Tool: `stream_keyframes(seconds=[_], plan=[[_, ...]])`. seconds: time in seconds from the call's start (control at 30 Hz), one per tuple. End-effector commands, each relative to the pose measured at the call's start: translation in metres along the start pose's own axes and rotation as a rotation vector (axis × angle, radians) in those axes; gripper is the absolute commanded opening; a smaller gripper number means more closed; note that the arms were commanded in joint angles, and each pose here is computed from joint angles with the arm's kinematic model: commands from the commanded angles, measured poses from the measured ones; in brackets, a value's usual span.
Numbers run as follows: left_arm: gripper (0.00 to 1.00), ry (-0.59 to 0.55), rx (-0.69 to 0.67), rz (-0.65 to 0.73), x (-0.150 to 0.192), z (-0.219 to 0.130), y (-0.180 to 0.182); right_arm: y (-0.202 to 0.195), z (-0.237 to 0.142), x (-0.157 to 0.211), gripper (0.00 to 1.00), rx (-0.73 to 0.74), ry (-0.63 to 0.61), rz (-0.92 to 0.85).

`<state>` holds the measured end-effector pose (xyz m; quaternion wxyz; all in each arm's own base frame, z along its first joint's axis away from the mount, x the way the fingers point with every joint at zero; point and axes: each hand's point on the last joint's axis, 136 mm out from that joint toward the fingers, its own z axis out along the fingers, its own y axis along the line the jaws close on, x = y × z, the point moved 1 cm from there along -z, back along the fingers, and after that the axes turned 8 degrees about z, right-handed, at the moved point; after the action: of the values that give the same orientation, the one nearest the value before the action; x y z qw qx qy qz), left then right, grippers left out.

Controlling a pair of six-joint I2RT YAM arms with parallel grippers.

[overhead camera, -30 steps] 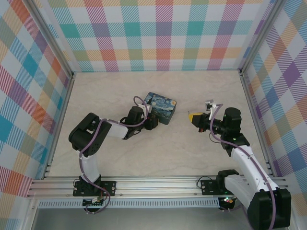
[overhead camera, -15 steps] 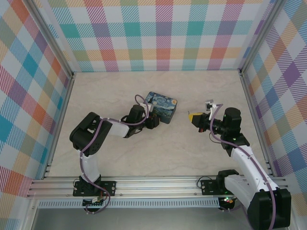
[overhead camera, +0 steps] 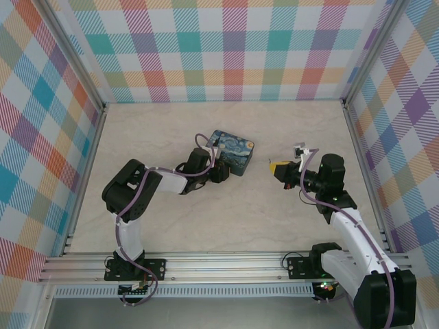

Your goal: Unlock the padlock with the key

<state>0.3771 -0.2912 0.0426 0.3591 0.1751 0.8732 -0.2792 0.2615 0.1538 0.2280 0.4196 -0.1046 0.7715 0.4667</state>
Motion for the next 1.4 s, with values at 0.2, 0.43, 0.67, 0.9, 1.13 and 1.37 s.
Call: stream_keyframes(seconds=[0.2, 0.43, 0.67, 0.9, 1.13, 1.37], plan=[[0.34, 0.021, -0.029, -0.003, 0.004, 0.006, 0.002, 0.006, 0.0, -0.002, 0.02, -0.034, -0.017, -0.044], [0.3, -0.02, 0.019, -0.028, -0.011, -0.007, -0.011, 0.004, 0.001, 0.005, 0.01, -0.029, 0.01, -0.037], [0.28, -0.031, 0.082, -0.109, -0.02, -0.022, -0.028, -0.01, 0.01, 0.036, 0.01, 0.027, 0.082, -0.059], [0.24, -0.001, 0.14, -0.229, -0.023, -0.038, -0.046, -0.019, 0.034, 0.081, 0.01, 0.08, 0.209, -0.123], [0.22, 0.034, 0.172, -0.326, -0.023, -0.05, -0.06, -0.026, 0.059, 0.107, 0.0, 0.099, 0.317, -0.201], [0.22, 0.063, 0.191, -0.452, -0.021, -0.055, -0.066, -0.043, 0.085, 0.121, 0.0, 0.163, 0.376, -0.281]])
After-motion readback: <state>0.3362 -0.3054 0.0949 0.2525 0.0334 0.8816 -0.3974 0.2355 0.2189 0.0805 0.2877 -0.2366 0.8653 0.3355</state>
